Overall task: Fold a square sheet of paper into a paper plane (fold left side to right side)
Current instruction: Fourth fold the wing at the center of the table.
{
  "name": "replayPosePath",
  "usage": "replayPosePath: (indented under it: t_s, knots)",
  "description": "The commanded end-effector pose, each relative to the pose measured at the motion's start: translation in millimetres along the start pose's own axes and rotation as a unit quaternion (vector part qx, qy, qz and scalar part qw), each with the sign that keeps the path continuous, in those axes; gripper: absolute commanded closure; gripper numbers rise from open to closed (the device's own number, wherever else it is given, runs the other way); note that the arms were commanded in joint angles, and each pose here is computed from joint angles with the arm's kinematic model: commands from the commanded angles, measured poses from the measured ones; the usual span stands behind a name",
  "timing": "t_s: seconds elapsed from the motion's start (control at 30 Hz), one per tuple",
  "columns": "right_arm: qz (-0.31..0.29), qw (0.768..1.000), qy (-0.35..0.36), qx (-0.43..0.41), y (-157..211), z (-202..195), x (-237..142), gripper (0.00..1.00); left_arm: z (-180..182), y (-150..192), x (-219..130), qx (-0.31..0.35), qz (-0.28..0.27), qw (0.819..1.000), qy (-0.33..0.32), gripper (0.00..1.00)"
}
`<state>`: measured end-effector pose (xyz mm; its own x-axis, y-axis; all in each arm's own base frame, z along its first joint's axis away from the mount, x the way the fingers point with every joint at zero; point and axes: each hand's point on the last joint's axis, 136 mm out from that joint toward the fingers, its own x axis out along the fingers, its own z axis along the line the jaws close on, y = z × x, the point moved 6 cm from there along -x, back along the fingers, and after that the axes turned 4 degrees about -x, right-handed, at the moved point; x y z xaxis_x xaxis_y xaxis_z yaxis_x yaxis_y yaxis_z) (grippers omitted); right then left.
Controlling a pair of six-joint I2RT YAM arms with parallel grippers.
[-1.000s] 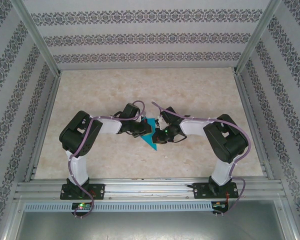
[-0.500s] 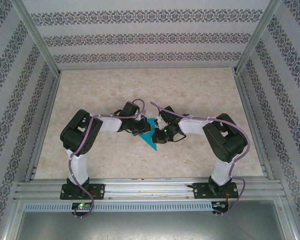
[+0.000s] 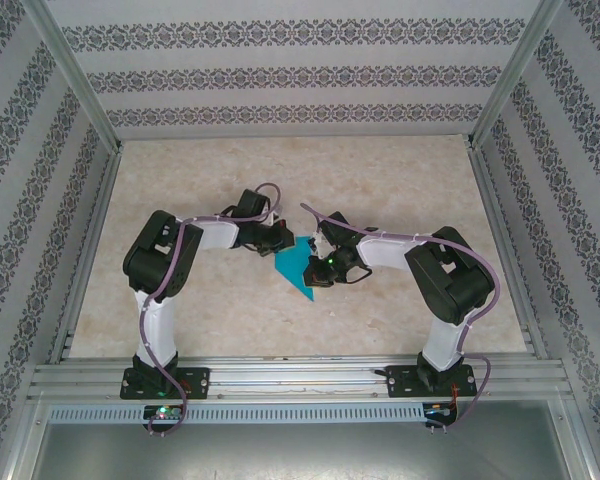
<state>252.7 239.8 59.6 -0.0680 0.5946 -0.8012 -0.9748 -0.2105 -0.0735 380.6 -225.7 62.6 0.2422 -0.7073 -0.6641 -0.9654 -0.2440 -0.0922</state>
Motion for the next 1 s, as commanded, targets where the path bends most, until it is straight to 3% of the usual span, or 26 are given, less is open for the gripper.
replayPosePath:
  t_s: [0.0, 0.27, 0.57, 0.77, 0.97]
  knots:
    - [0.088, 0.987, 0.123, 0.05, 46, -50, 18, 1.0, 23, -23, -4, 0.003, -0.033, 0.998, -0.05, 0.98]
    - [0.084, 0.988, 0.12, 0.048, 45, -48, 17, 1.0, 26, -47, -7, 0.006, -0.043, 0.998, -0.055, 0.98]
    - [0.075, 0.989, 0.114, 0.05, 42, -46, 17, 1.0, -10, -58, -41, 0.049, -0.073, 0.996, -0.027, 0.98]
    - [0.073, 0.989, 0.115, 0.05, 40, -46, 17, 1.0, -28, -20, -58, 0.064, -0.057, 0.996, 0.01, 0.98]
    - [0.073, 0.989, 0.119, 0.05, 41, -47, 17, 1.0, -38, 29, -34, 0.065, 0.001, 0.997, 0.035, 0.99]
